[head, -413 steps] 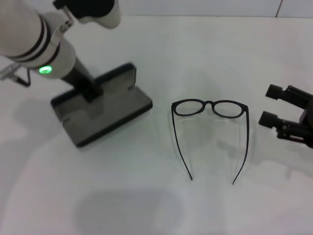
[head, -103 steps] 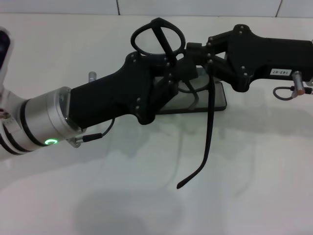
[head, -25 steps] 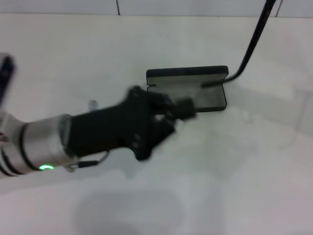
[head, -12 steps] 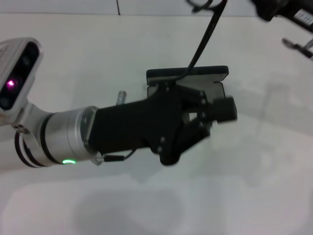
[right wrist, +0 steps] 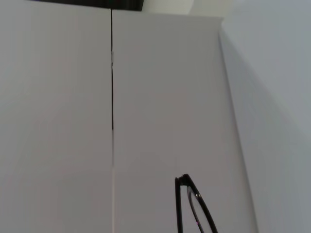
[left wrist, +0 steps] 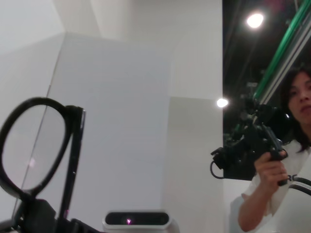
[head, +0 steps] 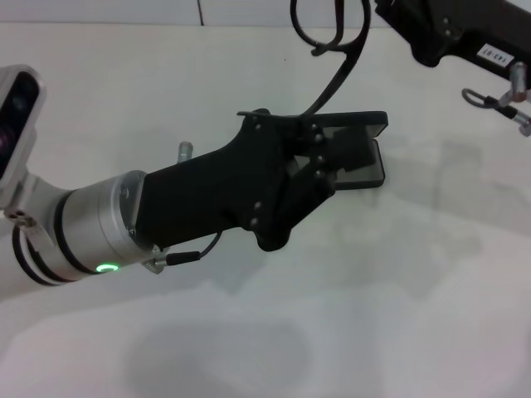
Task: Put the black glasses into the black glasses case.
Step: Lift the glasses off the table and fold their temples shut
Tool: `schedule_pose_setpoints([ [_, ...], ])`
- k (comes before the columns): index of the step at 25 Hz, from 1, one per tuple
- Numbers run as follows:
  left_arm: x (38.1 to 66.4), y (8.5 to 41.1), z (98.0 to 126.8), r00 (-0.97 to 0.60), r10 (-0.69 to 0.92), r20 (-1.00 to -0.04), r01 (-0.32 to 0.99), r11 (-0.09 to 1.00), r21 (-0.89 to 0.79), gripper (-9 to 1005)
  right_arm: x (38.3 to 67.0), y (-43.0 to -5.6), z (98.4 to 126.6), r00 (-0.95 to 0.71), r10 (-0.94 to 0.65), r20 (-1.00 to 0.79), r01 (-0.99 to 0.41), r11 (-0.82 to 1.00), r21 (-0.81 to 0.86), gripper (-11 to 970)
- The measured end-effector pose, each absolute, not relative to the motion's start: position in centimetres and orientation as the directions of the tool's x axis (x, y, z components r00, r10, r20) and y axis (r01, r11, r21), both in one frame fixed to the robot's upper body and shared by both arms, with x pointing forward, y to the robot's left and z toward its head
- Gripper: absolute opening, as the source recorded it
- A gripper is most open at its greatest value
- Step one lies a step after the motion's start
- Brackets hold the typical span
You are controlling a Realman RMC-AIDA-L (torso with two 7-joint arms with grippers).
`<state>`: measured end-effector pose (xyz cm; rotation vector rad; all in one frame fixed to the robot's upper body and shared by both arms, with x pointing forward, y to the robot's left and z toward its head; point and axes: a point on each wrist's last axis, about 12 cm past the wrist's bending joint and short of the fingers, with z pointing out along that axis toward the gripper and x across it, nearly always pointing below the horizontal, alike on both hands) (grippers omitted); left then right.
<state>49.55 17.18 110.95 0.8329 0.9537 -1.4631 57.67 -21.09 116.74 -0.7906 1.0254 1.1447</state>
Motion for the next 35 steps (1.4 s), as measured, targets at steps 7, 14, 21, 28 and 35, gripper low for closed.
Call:
schedule_pose_setpoints([
  [7, 49.6, 17.9, 110.6, -0.107, -0.448, -0.887, 0.989, 0.04, -0.139, 31, 57.5, -20.1, 115.8, 0.046, 0.283, -0.958, -0.975, 0.221, 0.018, 27],
  [14, 49.9, 18.6, 109.8, -0.154, -0.462, -0.873, 0.966, 0.113, -0.231, 31, 57.3, -18.9, 114.8, 0.011, 0.208, -0.978, -0.981, 0.192, 0.03, 26],
  [21, 50.1, 18.7, 109.5, -0.167, -0.459, -0.872, 0.957, 0.136, -0.255, 31, 57.0, -18.4, 114.4, -0.001, 0.178, -0.984, -0.986, 0.166, 0.031, 26],
  [28, 50.1, 18.8, 109.4, -0.17, -0.458, -0.873, 0.955, 0.142, -0.261, 31, 56.9, -18.2, 114.3, -0.004, 0.168, -0.986, -0.988, 0.151, 0.03, 26],
  [35, 50.1, 18.7, 109.4, -0.175, -0.452, -0.875, 0.954, 0.14, -0.263, 32, 56.9, -18.2, 114.3, -0.003, 0.164, -0.987, -0.988, 0.152, 0.028, 26],
])
